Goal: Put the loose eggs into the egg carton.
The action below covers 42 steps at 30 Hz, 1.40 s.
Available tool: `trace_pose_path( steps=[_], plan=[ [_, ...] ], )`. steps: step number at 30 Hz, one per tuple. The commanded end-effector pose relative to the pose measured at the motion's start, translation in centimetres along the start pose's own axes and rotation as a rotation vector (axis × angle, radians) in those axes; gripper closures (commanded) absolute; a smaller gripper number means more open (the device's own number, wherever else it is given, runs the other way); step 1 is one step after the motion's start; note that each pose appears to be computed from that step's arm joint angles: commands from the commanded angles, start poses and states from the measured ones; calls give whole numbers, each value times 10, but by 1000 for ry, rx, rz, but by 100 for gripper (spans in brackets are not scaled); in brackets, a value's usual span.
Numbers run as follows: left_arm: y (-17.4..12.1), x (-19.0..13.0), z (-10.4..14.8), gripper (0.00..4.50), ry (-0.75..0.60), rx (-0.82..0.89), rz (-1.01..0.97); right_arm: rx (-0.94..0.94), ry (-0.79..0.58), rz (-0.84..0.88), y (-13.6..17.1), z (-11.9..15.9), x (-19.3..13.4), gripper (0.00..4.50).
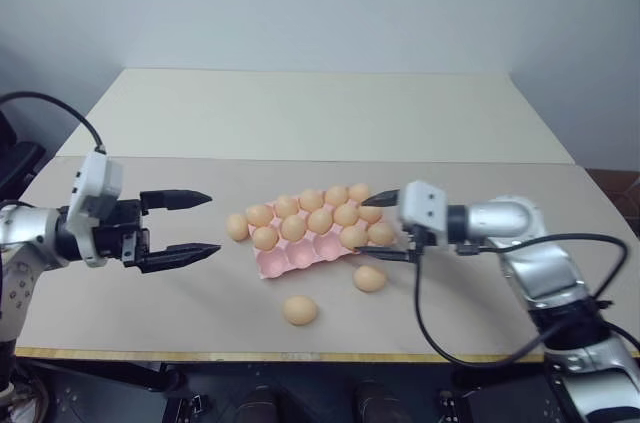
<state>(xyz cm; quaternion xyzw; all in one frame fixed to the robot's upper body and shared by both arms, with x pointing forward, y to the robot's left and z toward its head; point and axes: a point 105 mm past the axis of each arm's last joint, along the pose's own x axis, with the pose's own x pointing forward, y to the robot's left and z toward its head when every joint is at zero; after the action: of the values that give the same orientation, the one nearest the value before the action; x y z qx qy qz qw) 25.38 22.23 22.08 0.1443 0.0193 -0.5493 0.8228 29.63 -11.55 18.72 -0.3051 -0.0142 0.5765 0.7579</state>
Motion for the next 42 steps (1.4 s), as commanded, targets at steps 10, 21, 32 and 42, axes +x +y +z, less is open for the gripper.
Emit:
trace_pose_path(
  steps=[10,21,32,42],
  plan=[
    [4,-43,-6,0,125,34,-2,153,15,53,8,16,-105,3],
    [-2,-38,-5,0,119,9,-44,106,-8,29,10,18,-84,3],
    [-17,-8,-3,0,77,3,-182,19,55,104,53,-12,2,3],
    [-24,3,-4,0,70,3,-247,14,139,73,52,-42,35,19]
  ],
)
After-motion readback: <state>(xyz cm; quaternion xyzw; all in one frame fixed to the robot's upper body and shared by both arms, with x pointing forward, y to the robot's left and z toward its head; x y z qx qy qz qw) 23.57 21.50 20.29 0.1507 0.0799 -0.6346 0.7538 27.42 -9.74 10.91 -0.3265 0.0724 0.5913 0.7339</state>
